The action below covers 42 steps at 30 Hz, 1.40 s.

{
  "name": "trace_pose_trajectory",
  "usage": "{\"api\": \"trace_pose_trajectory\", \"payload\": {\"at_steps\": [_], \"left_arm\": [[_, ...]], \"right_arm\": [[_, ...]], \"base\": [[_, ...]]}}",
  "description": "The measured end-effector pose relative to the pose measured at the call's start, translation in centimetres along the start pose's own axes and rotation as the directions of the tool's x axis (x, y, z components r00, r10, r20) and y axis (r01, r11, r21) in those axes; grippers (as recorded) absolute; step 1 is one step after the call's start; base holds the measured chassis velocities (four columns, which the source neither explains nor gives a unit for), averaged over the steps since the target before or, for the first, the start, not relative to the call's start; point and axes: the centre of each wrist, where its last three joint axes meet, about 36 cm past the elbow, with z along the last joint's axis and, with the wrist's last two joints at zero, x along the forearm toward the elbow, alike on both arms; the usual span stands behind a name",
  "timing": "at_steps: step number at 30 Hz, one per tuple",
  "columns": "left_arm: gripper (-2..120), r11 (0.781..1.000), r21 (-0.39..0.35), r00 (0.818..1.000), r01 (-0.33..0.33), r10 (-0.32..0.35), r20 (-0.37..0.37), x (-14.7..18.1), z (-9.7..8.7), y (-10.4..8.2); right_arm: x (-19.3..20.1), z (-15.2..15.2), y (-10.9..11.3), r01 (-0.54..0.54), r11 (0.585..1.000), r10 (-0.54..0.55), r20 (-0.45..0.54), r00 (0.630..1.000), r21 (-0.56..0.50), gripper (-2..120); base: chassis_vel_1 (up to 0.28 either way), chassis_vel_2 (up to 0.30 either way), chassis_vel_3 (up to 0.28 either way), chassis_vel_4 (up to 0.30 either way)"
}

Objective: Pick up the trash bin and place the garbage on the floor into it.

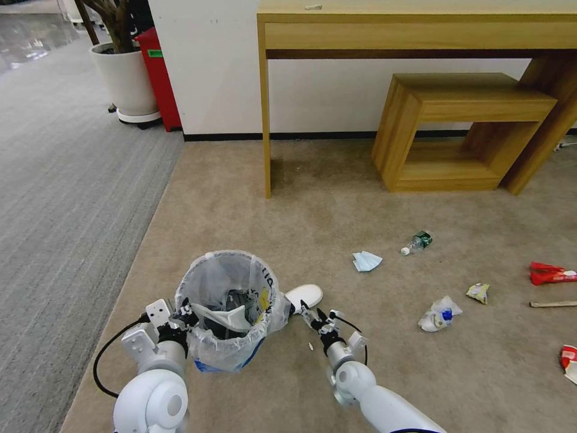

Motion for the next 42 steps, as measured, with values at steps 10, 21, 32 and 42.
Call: {"api": "trace_pose_trajectory", "payload": {"at_steps": [10,21,32,42], "left_arm": [[1,1.000,-0.005,1.000,-0.002,0.002,0.008,0.5,-0.1,0.2],[1,1.000,-0.002,1.000,-0.003,0.003,0.008,0.4,0.1,0.2],[1,1.000,0.000,1.000,-0.008,0.008,0.010,0.5,-0.1,0.3],[1,1.000,0.005,1.000,-0.016,0.016,0.015,0.7,-0.2,0.1]], "right_arm": [[-1.3,-1.1,-1.6,0.010,0.997,-0.010,0.000,1.000,-0.078,82],[-2.8,-1.5,-2.6,-0.007,0.998,0.007,-0.005,1.000,-0.069,91],[-3.6,-0.6,-2.7,-0.025,0.998,0.024,-0.022,0.999,-0.057,91],[-5.3,-0.6,-0.9,-0.012,0.999,0.011,-0.033,0.999,-0.040,89]], "base": [[0.000,0.000,0.000,0.000],[0.000,0.000,0.000,0.000],[0.000,0.000,0.000,0.000],[0.000,0.000,0.000,0.000]]}}
